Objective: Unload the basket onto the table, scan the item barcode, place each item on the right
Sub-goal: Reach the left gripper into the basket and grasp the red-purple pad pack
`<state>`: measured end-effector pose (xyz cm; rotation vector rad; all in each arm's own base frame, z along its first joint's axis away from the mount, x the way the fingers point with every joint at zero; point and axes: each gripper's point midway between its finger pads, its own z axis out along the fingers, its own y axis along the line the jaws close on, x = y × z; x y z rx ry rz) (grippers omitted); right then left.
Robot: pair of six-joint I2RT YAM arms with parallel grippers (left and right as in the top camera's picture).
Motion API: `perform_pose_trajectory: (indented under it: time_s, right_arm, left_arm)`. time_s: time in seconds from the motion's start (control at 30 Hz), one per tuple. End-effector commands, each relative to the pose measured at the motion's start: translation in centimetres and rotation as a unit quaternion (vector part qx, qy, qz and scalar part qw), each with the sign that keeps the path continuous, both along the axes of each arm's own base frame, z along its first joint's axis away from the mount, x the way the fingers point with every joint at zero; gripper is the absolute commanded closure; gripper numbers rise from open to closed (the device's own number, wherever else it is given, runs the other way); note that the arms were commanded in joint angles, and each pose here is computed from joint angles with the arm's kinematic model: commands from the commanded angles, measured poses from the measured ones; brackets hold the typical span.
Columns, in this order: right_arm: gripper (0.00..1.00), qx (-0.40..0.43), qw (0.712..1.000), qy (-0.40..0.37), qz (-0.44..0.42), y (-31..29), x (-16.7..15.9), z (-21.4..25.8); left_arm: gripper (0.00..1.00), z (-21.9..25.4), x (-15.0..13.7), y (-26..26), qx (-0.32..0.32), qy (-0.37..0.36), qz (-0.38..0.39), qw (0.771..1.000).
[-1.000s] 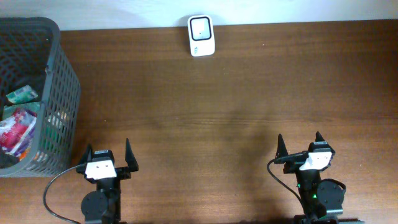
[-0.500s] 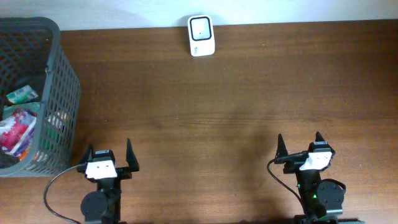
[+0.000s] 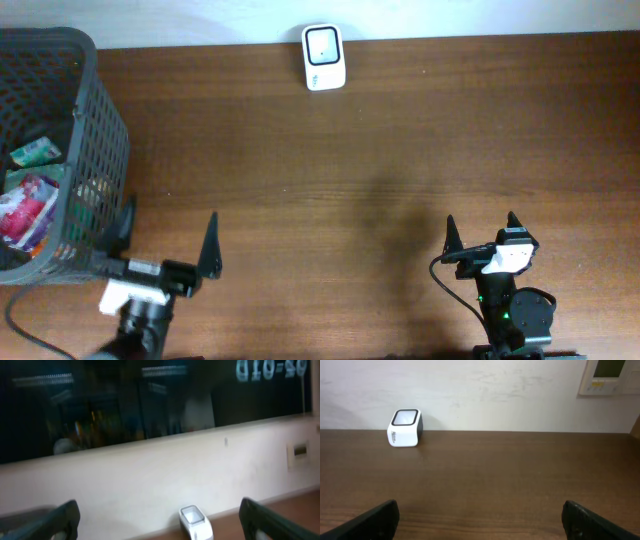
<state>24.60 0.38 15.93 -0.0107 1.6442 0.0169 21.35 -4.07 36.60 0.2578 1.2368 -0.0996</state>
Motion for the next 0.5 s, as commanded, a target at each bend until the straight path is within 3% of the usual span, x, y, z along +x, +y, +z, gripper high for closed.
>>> perform_pose_trajectory:
  time_s: [0.0,0.13,0.23,0.3,0.37,0.47]
  right_arm:
    - [0.02,0.004,1.000,0.004,0.000,0.1,0.0,-0.4]
    - [0.01,0.003,1.000,0.004,0.000,0.1,0.0,-0.4]
    - [0.01,0.003,1.000,0.004,0.000,0.1,0.0,-0.4]
    - [0.01,0.003,1.000,0.004,0.000,0.1,0.0,-0.4]
    - [0.02,0.003,1.000,0.004,0.000,0.1,0.0,-0.4]
    - [0.02,0.003,1.000,0.004,0.000,0.1,0.0,-0.4]
  left_arm:
    - [0.01,1.7,1.7,-1.9,0.046,0.031,-0.049,0.997]
    - [0.01,3.2,2.6,-2.0,0.045,0.006,-0.055,0.997]
    - [0.01,6.0,4.0,-0.3,-0.025,0.007,-0.022,0.999]
    - [0.01,6.6,5.7,0.6,-0.034,0.058,0.002,0.998]
    - [0.01,6.1,8.4,0.8,-0.037,0.159,0.009,0.986]
    - [0.01,6.1,11.2,-0.6,-0.036,0.256,-0.034,0.965]
